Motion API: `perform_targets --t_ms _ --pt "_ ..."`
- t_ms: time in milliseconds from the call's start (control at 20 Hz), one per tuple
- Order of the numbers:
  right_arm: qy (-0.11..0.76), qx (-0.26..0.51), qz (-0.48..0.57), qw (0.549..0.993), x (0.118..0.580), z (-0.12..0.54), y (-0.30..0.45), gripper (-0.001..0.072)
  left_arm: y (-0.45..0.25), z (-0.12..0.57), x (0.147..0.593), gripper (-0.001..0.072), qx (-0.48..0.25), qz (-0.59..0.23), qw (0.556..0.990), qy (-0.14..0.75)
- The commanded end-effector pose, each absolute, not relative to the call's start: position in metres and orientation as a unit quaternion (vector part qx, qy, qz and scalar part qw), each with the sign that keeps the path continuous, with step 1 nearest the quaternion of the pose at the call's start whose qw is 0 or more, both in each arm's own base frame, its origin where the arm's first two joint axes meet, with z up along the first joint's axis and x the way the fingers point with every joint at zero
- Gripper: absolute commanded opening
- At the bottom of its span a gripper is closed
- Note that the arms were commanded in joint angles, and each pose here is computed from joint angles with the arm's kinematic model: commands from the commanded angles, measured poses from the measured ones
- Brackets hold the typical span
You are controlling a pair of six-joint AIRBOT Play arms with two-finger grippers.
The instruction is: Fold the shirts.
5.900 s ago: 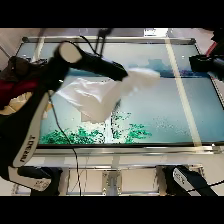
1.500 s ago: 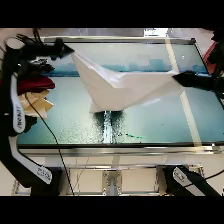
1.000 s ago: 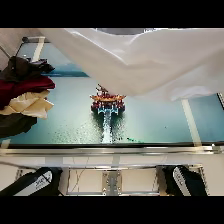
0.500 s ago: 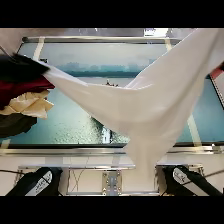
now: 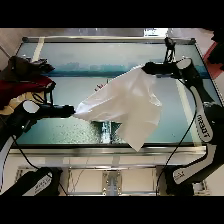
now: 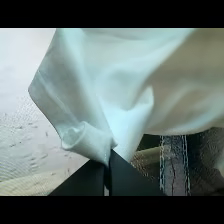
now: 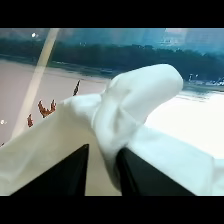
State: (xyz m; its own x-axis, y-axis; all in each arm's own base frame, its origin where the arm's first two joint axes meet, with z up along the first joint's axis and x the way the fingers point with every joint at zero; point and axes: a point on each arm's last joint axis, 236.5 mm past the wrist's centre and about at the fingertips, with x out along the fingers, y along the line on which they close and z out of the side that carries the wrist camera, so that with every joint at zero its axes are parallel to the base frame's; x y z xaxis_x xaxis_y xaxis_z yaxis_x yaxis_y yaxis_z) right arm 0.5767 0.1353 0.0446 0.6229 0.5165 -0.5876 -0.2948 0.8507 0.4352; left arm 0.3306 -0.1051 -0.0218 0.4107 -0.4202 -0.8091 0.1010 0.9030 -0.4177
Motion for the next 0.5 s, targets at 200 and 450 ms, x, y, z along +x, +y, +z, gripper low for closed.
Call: perform_targets --t_ms 200,450 --pt "0.326 0.137 0.21 0.911 0.596 0.069 0.142 0.0329 -0.09 -0.048 0.341 0.0008 -0.17 -0.107 0.846 0.494" --pt "0.36 0.017 0.04 0.932 0.52 0.169 -0.012 0.0335 -0.094 -0.05 0.334 0.0009 -0.172 -0.113 0.837 0.507"
